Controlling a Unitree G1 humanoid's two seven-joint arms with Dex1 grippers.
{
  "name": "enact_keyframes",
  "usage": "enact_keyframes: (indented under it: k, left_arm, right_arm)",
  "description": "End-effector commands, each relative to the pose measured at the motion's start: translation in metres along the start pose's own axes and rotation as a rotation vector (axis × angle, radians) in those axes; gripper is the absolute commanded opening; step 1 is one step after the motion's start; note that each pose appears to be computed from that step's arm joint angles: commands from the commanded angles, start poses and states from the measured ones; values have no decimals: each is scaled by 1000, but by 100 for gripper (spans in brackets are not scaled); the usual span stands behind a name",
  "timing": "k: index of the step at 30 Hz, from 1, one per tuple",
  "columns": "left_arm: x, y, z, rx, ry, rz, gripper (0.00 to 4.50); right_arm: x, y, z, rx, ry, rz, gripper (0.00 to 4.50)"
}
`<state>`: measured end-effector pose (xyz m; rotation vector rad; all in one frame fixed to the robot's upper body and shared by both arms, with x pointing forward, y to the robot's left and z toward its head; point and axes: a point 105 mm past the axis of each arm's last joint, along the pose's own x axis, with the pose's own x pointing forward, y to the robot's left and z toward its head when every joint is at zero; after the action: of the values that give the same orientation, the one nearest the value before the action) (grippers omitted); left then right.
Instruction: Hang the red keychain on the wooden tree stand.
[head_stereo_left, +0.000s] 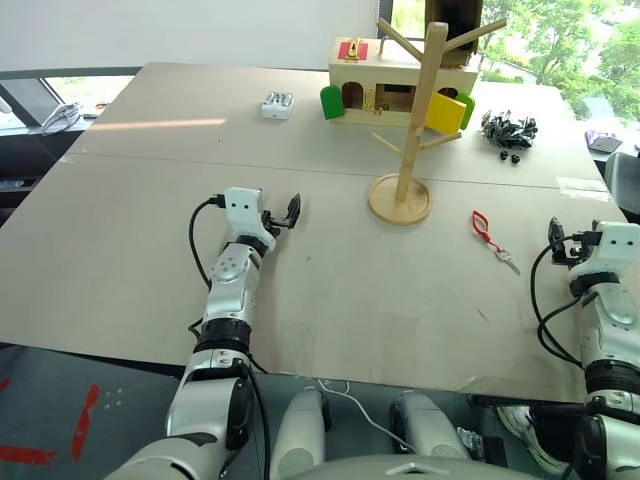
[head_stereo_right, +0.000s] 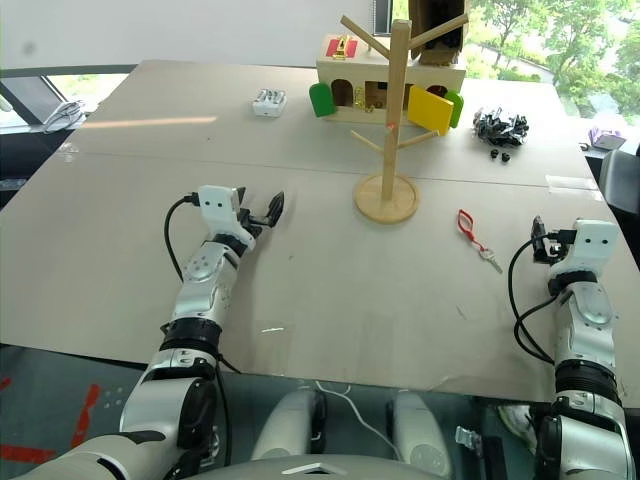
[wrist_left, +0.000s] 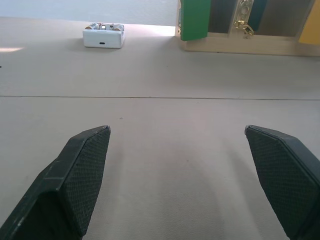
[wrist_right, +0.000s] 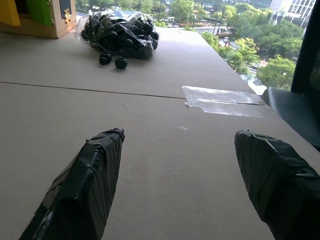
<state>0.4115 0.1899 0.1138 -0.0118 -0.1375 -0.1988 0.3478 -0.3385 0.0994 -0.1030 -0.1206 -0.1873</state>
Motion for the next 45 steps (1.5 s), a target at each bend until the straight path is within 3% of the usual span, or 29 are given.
enact_keyframes:
  k: [1, 17, 20, 27, 32, 38, 45]
  left_arm:
    - [4, -1, 17, 7, -58, -14, 448]
    - [5, -14, 19, 6, -71, -83, 448]
    - [-3, -39, 28, -31, -121, -230, 448]
    - [-53, -101, 36, 17, -172, -636, 448]
    - [-85, -123, 41, 26, -201, -824, 448]
    - [-105, -141, 27, 69, -168, -978, 448]
    - [-101, -145, 25, 64, -174, -991, 448]
  right_arm:
    - [1, -12, 15, -9, -58, -25, 381]
    - [1, -14, 14, -5, -56, -20, 381]
    - [0, -6, 12, 7, -36, 33, 381]
    - [4, 10, 26, 23, -18, 206, 381]
    - [-1, 32, 45, 61, -13, 369, 381]
    - [-23, 73, 51, 68, 149, 591, 381]
    - [-28, 106, 57, 39, 183, 600, 381]
